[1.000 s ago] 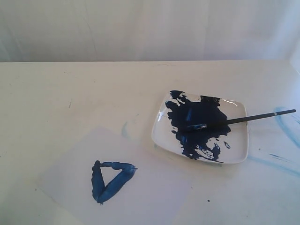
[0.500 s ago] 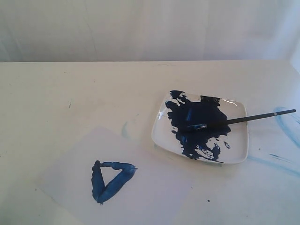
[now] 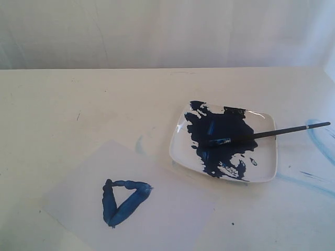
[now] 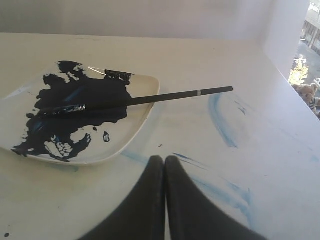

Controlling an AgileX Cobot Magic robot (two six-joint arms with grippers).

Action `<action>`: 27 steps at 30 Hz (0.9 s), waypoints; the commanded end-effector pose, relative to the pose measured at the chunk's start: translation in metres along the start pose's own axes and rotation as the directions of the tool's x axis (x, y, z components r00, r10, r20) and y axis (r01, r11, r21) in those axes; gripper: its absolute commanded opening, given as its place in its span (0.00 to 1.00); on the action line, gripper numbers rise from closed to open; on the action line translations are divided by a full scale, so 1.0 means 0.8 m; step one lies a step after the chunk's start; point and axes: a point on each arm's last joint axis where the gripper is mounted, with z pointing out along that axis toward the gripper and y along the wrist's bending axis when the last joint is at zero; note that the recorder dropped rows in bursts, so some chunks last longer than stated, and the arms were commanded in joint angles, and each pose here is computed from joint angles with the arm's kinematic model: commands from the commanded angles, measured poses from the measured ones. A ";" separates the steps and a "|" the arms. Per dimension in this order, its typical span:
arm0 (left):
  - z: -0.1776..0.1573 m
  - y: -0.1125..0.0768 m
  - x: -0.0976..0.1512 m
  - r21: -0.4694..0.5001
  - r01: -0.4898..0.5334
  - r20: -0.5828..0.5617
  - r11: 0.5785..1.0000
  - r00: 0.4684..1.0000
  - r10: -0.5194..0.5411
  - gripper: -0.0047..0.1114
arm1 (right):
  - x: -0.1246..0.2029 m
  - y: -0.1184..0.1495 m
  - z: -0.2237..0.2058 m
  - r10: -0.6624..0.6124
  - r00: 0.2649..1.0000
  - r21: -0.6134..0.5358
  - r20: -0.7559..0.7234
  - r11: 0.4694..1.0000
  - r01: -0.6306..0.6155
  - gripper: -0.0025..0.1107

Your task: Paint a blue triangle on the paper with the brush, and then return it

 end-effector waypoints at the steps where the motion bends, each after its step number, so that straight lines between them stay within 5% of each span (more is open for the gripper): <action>1: 0.000 0.000 0.000 -0.006 0.000 0.005 1.000 1.000 0.000 0.04 | -0.001 0.000 0.000 -0.002 1.000 -0.001 0.012 1.000 0.002 0.02; 7: 0.000 0.000 0.000 0.000 0.013 0.005 1.000 1.000 -0.013 0.04 | -0.001 0.000 0.000 -0.002 1.000 -0.001 0.012 1.000 0.002 0.02; 11: 0.000 -0.008 0.000 0.071 0.158 0.001 0.985 0.987 -0.158 0.04 | -0.001 0.000 0.000 -0.002 1.000 -0.001 0.012 1.000 0.002 0.02; 27: -0.001 -0.011 -0.001 0.098 0.268 -0.010 0.958 0.963 -0.269 0.04 | -0.001 0.000 0.000 -0.002 1.000 -0.001 0.012 1.000 0.002 0.02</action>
